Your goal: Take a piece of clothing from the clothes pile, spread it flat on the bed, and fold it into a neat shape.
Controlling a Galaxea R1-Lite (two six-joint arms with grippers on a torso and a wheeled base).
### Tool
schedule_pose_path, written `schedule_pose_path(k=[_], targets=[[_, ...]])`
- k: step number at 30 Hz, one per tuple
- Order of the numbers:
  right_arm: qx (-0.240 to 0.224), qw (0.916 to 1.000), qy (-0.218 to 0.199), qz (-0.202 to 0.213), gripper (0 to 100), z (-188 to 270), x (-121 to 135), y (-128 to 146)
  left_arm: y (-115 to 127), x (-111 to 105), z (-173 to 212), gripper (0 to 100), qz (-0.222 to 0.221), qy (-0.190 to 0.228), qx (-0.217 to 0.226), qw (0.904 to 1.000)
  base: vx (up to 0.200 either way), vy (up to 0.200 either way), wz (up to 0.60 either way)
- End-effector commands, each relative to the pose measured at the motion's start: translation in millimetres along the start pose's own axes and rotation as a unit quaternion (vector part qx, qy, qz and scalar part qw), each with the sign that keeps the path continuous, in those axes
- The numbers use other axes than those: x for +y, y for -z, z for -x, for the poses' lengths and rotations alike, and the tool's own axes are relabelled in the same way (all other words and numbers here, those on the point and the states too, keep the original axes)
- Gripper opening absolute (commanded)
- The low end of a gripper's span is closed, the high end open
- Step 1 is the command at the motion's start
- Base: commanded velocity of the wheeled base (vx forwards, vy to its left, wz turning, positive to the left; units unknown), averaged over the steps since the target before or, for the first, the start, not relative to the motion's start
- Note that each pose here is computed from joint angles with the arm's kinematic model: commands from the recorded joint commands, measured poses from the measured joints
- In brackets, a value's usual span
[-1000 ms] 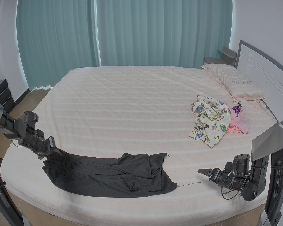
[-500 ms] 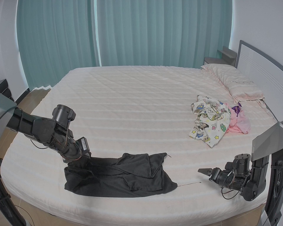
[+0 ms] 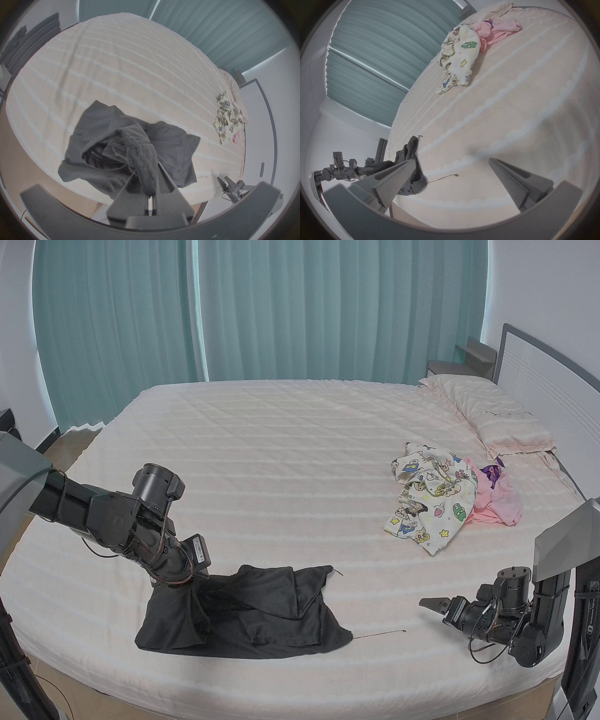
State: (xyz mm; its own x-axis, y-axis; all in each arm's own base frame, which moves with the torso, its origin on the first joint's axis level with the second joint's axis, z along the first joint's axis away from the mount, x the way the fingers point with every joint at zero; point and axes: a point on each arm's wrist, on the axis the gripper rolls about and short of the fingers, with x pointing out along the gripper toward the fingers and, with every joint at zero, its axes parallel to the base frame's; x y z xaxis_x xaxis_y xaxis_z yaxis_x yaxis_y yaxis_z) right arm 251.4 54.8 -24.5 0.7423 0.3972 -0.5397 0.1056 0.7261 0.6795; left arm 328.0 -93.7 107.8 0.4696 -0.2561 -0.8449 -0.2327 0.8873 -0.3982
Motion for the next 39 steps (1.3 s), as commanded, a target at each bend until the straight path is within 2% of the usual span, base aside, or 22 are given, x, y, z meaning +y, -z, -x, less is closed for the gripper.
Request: schedule_pose_path(k=[1,14,21,26,32,33,39], targets=[[-0.004,1.0000,-0.005,0.002,100,-0.3,0.8,-0.6,3.5,-4.0,-3.6,0,-0.006,0.001,0.006,1.0000,0.000,-0.200,0.00],[-0.004,1.0000,-0.005,0.002,100,-0.3,0.8,-0.6,11.9,-31.4,-30.2,0,-0.026,0.011,0.027,0.9993,0.000,-0.200,0.00],[-0.003,1.0000,-0.004,0.002,100,-0.6,0.2,-0.2,4.7,-38.3,-49.5,0,-0.025,0.011,0.027,0.9993,0.000,-0.171,0.00],[-0.002,1.0000,-0.004,0.002,100,-0.9,0.2,0.3,-0.6,-36.2,-83.0,0,-0.018,-0.045,-0.003,0.9988,0.000,0.000,0.00],[-0.001,1.0000,-0.003,0.003,100,-1.3,-0.4,0.7,-0.8,-34.6,-95.2,0,-0.005,-0.051,-0.014,0.9986,0.000,0.000,0.00],[-0.001,1.0000,-0.003,0.003,100,-1.3,-0.4,0.7,-0.6,-34.5,-95.2,100,-0.005,-0.052,-0.014,0.9986,0.000,0.000,0.00],[-0.001,1.0000,-0.002,0.003,100,-1.0,-0.5,0.9,-3.1,-31.5,-92.0,100,0.005,-0.057,-0.020,0.9981,0.000,0.000,0.00]])
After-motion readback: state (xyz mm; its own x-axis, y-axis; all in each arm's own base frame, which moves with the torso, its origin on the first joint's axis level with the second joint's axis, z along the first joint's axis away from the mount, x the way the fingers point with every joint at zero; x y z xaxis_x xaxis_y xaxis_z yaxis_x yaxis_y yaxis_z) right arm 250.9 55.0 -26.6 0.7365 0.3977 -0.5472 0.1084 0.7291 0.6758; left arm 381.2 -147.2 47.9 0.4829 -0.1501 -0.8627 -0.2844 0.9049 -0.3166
